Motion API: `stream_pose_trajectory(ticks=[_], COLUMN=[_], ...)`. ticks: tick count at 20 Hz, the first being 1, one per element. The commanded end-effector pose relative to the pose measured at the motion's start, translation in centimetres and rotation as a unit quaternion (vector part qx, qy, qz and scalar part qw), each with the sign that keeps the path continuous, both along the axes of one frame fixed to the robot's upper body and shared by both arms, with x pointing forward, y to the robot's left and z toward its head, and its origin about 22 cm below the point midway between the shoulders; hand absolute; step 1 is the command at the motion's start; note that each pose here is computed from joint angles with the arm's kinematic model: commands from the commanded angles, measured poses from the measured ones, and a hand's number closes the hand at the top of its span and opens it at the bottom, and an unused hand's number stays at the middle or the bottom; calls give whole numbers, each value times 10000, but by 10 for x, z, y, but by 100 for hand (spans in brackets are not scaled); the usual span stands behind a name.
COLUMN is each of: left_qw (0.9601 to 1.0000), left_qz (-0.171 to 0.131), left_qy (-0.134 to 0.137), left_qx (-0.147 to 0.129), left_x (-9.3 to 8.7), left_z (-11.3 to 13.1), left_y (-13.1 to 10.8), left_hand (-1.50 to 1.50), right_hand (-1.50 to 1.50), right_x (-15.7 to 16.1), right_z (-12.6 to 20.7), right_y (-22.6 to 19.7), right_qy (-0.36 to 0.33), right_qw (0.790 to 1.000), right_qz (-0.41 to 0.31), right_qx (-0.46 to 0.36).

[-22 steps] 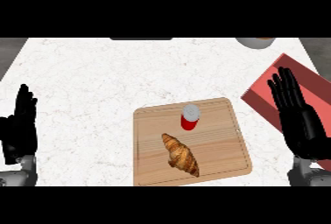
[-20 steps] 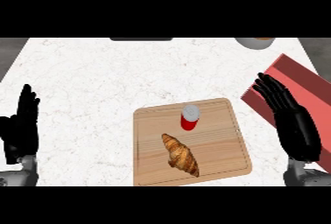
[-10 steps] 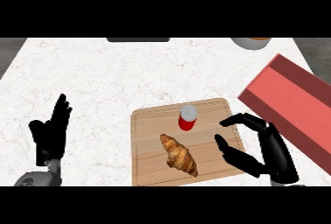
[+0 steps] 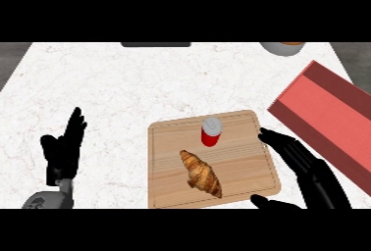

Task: Pick the croissant from the cutting board and place it in the cardboard box

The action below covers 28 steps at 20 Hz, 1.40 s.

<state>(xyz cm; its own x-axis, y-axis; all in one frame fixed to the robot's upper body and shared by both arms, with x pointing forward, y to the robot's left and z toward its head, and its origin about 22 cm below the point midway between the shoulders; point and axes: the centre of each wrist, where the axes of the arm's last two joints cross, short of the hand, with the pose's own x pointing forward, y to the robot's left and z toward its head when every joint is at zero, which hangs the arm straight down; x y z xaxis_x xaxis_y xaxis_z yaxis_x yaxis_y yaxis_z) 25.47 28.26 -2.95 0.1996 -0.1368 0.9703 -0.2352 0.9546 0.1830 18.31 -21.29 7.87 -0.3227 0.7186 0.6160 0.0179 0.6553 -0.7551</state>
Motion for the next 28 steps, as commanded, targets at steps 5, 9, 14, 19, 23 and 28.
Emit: stream_pose_trajectory(ticks=[5,9,14,19,23,28], left_qw=[9999,10000,10000,9999,10000,9999], left_qz=[-32,-94,-41,-145,-18,-67], left_qy=[-152,-14,-43,50,-1,79], left_qx=[-43,-26,-39,-52,-25,-37], left_x=[9,15,3,11,8,5], left_z=[-4,9,4,3,10,-7], left_y=[-16,-6,-23,-7,-4,-14], left_hand=[0,0,0,0,0,0], right_hand=[-150,-150,-150,-150,-150,-150], right_x=[-15,-5,-1,2,3,-3], right_z=[51,73,69,43,50,49], right_y=[36,53,93,122,143,147], right_qy=[1025,1325,1733,2301,2400,2498], right_qw=[9895,9811,9680,9478,9482,9472], right_qz=[-46,79,27,-149,-189,-157], right_qx=[-1019,-1405,-1814,-2204,-2074,-2004])
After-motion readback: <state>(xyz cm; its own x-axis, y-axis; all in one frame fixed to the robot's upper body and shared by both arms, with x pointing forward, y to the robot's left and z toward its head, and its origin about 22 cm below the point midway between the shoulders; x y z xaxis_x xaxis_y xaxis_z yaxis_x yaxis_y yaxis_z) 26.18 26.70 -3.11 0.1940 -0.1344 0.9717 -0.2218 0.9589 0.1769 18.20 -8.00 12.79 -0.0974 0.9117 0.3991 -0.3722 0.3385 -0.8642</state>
